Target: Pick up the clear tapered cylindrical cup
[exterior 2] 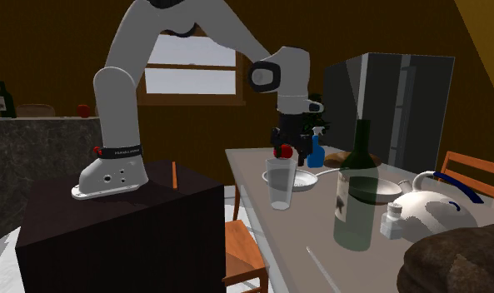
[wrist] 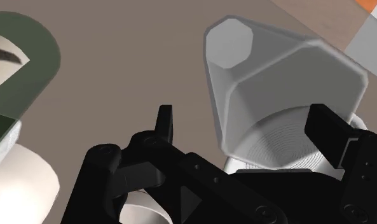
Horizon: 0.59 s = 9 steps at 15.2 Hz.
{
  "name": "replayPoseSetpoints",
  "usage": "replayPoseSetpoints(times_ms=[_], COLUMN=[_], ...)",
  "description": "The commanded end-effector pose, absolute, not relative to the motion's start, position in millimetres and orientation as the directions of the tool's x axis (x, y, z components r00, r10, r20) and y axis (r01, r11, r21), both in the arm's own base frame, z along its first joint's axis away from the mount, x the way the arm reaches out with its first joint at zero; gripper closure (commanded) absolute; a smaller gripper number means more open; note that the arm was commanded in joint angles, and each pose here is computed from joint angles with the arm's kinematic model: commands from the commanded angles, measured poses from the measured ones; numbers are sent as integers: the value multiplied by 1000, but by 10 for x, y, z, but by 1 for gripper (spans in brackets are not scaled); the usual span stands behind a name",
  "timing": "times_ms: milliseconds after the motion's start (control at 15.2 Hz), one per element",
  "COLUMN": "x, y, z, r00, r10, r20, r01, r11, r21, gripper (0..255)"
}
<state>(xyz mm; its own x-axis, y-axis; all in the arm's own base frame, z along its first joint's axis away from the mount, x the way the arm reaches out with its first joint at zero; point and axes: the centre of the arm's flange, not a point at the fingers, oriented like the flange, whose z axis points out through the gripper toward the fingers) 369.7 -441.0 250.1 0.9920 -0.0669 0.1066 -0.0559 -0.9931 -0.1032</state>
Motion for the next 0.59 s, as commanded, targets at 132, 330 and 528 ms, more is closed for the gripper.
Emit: replayPoseSetpoints(times_ms=[132,330,528], x=[3710,3710,3710], y=[-4445,-4445,-4445], z=[2278,2119,2089], r00=[992,992,992], r10=[-66,-66,-66], r20=[108,108,108], r01=[-55,-55,-55], r11=[-993,-993,-993], r21=[-104,-104,-104], gripper=[0,0,0])
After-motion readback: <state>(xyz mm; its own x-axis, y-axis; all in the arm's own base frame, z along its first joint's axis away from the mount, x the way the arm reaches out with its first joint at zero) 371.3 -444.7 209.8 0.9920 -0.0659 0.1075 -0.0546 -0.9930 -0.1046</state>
